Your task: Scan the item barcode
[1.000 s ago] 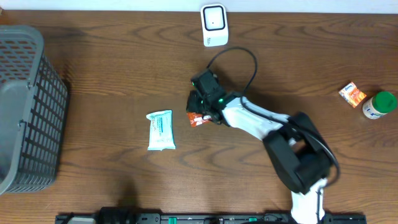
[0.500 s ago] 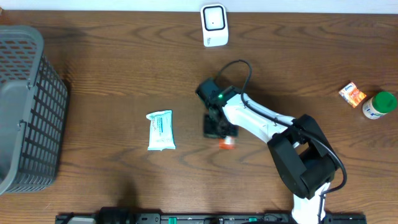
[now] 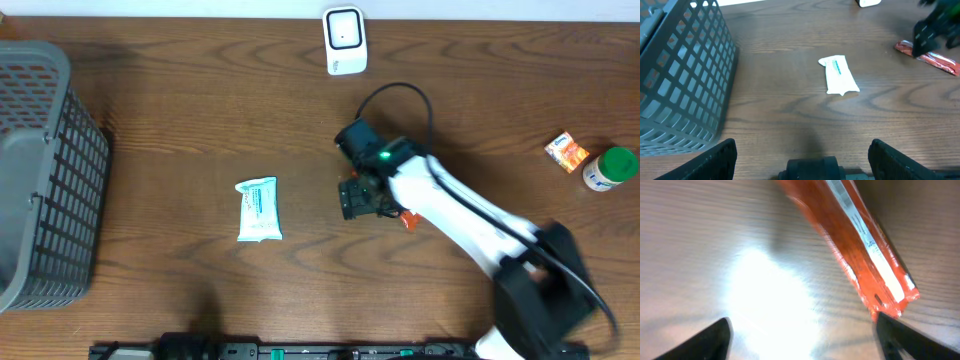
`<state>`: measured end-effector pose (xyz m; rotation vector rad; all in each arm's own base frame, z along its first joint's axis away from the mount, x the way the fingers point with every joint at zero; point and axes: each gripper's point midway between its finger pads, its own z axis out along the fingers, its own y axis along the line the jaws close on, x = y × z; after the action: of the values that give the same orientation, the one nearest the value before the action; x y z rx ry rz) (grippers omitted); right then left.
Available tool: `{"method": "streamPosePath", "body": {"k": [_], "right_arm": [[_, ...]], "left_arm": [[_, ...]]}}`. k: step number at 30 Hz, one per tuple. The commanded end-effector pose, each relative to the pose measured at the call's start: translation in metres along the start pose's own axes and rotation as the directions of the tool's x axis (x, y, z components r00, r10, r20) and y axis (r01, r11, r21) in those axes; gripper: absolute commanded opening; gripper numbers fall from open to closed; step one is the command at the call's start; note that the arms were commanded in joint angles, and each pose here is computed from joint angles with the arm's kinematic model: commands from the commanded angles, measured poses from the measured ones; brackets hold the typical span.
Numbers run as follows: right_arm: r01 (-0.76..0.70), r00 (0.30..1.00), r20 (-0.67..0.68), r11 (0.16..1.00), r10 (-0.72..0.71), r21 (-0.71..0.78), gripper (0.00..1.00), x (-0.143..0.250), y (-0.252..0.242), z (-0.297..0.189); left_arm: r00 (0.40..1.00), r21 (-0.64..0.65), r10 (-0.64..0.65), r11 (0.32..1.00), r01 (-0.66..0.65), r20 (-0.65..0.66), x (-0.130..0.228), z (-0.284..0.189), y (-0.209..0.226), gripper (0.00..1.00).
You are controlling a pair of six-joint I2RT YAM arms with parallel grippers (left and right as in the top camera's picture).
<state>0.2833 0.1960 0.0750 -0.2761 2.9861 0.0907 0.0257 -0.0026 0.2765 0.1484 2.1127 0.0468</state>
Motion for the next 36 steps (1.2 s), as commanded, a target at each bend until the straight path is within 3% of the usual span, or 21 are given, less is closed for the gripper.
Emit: {"method": "streamPosePath", "body": {"k": [1, 3, 7, 14, 23, 27, 32, 36], "right_arm": [[0.177, 0.984, 0.041, 0.981, -0.174, -0.079, 0.98, -0.002, -0.007, -0.027], [0.206, 0.978, 0.04, 0.975, -0.204, -0.087, 0.99, -0.005, -0.021, -0.027], [0.354, 0.934, 0.061, 0.885, -0.352, -0.303, 0.95, -0.003, -0.022, -0.021], [0.21, 0.975, 0.021, 0.899, -0.219, -0.384, 0.98, -0.018, -0.07, 0.007], [0.165, 0.967, -0.105, 0.889, -0.23, -0.426, 0.99, -0.006, -0.066, 0.063], [0.172, 0.953, -0.163, 0.897, -0.257, -0.406, 0.93, 0.005, -0.068, 0.078], [0.203, 0.942, -0.182, 0.911, -0.282, -0.36, 0.71, 0.011, -0.068, 0.089], [0.19, 0.944, -0.216, 0.948, -0.248, -0.257, 0.7, 0.023, -0.078, 0.108]], "left_arm": [[1.0, -0.006, 0.012, 1.0, -0.012, 0.002, 0.0, -0.001, 0.001, 0.84], [1.0, -0.006, 0.012, 1.0, -0.012, 0.002, 0.0, -0.001, 0.001, 0.84], [1.0, -0.006, 0.012, 1.0, -0.012, 0.002, 0.0, -0.001, 0.001, 0.84], [1.0, -0.006, 0.012, 1.0, -0.012, 0.002, 0.0, -0.001, 0.001, 0.84], [1.0, -0.006, 0.012, 1.0, -0.012, 0.002, 0.0, -0.001, 0.001, 0.84], [1.0, -0.006, 0.012, 1.0, -0.012, 0.002, 0.0, -0.001, 0.001, 0.84], [1.0, -0.006, 0.012, 1.0, -0.012, 0.001, 0.0, -0.001, 0.001, 0.84], [1.0, -0.006, 0.012, 1.0, -0.012, 0.002, 0.0, -0.001, 0.001, 0.84]]}}
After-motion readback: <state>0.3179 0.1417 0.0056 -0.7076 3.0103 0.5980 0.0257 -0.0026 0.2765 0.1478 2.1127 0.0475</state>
